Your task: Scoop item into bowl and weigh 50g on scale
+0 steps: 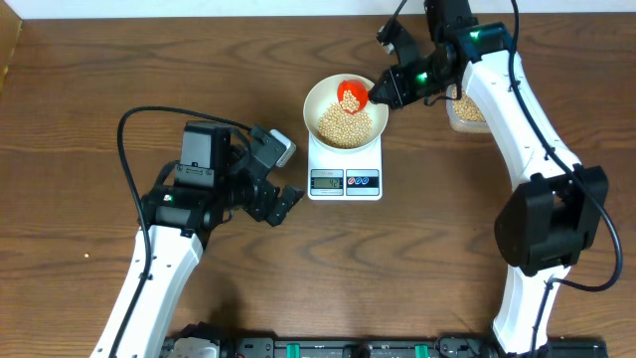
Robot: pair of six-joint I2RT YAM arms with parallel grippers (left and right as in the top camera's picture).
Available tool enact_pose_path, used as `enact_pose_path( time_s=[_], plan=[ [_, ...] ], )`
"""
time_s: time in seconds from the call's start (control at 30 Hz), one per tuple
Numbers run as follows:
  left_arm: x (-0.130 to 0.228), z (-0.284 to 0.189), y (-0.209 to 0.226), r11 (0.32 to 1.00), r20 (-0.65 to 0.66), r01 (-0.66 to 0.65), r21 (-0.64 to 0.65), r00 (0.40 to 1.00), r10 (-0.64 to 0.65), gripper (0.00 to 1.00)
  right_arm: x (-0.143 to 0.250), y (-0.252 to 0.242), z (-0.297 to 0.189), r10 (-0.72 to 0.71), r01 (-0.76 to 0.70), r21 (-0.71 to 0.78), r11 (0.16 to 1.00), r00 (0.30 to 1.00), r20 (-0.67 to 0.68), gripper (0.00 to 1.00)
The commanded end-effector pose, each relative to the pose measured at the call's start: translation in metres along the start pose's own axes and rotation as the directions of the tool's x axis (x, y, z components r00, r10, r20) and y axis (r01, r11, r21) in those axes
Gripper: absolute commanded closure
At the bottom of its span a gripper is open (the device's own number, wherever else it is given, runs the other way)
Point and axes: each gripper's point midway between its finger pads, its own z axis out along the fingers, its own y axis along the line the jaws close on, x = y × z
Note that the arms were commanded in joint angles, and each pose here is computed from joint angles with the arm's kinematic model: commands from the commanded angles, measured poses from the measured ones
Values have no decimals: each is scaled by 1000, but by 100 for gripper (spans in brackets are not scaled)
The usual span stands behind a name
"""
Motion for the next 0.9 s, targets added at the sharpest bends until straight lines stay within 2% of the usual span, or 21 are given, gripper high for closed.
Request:
enact_pose_path(
  time_s=[0.0, 0.6, 0.87],
  plan=[
    [2, 2, 0, 1000, -8, -8, 0, 1000, 8, 7, -9, 12, -14, -16, 17, -21, 1000, 999, 40, 99],
    [2, 2, 0, 1000, -8, -8, -1, 1000, 8, 7, -7, 14, -15, -97, 95, 142, 985, 995, 6, 99],
    [2, 2, 0, 1000, -8, -8, 0, 1000, 8, 7, -7, 13, -15, -105, 103, 148, 984, 994, 4, 99]
  ],
)
